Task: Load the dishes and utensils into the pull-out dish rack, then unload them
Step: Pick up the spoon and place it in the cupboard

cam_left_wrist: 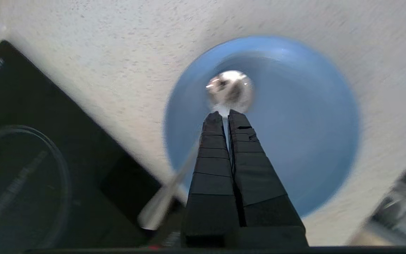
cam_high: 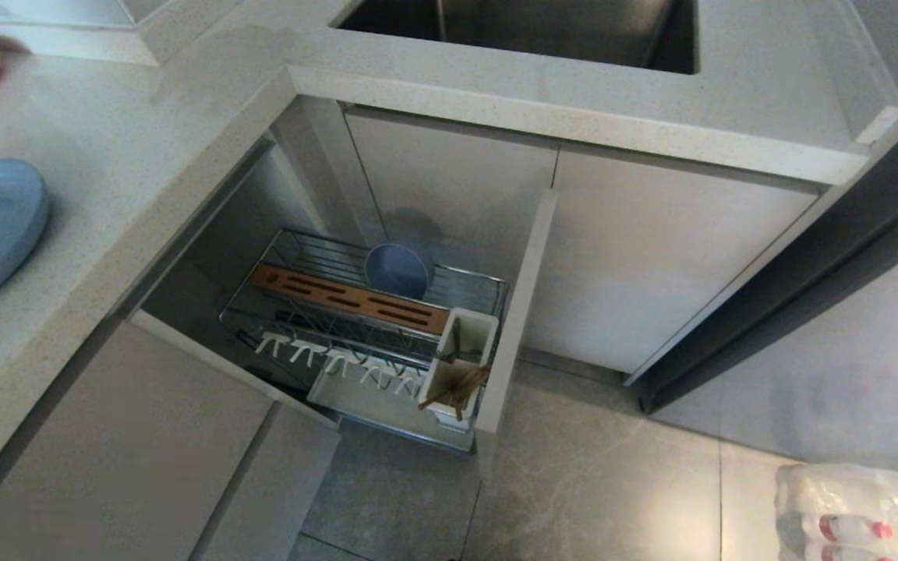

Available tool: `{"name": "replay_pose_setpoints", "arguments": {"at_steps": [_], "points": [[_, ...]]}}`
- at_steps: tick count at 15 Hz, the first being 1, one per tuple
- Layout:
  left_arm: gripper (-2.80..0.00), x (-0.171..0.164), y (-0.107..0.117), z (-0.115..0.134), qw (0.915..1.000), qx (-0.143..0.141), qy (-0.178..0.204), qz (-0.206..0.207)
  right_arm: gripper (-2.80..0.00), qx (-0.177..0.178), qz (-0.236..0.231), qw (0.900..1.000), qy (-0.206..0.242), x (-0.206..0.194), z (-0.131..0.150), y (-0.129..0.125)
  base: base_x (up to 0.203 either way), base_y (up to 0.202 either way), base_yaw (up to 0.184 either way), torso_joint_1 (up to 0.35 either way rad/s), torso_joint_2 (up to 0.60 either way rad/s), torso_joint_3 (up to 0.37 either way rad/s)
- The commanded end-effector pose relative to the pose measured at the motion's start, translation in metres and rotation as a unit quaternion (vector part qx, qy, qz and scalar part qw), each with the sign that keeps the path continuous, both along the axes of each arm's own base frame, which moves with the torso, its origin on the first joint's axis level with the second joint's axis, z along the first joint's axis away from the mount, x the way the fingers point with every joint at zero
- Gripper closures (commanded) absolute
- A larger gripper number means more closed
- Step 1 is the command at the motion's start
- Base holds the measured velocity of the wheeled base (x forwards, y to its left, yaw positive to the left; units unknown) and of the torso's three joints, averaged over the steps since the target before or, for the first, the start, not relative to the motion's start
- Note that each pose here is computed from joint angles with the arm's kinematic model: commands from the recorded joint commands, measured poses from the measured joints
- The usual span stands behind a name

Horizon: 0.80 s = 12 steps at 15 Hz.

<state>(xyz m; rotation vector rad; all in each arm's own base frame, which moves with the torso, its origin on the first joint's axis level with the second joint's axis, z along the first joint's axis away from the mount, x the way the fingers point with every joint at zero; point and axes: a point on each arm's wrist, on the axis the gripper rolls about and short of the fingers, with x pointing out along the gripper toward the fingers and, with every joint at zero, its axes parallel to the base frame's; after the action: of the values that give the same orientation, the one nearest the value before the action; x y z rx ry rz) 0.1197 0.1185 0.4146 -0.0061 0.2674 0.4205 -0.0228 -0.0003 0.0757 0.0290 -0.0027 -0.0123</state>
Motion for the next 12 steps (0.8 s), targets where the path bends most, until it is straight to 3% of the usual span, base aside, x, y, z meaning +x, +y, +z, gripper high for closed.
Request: {"name": "replay_pose_setpoints", "arguments": {"at_steps": [1,4,6,8,12], "points": [[0.0,0.004,0.02,-0.009,0.9997,-0.001,0.025,0.005,0.0,0.0,0.0,1.0,0.001,0.0,0.0,0.0,0.0,0.0,0.0,0.0,0.0,0.0],[0.0,0.006,0.038,-0.019,0.9979,0.009,0.065,0.006,0.0,0.0,0.0,1.0,0.001,0.0,0.0,0.0,0.0,0.0,0.0,0.0,0.0,0.0],[0.0,0.004,0.051,-0.027,0.9956,0.021,0.09,-0.017,0.0,0.0,0.0,1.0,0.001,0.0,0.0,0.0,0.0,0.0,0.0,0.0,0.0,0.0],[0.0,0.005,0.059,-0.032,0.994,0.022,0.09,-0.058,0.0,0.0,0.0,1.0,0.001,0.0,0.0,0.0,0.0,0.0,0.0,0.0,0.0,0.0],[0.0,0.013,0.067,-0.037,0.9907,0.007,0.105,-0.086,0.0,0.0,0.0,1.0,0.001,0.0,0.0,0.0,0.0,0.0,0.0,0.0,0.0,0.0]]}}
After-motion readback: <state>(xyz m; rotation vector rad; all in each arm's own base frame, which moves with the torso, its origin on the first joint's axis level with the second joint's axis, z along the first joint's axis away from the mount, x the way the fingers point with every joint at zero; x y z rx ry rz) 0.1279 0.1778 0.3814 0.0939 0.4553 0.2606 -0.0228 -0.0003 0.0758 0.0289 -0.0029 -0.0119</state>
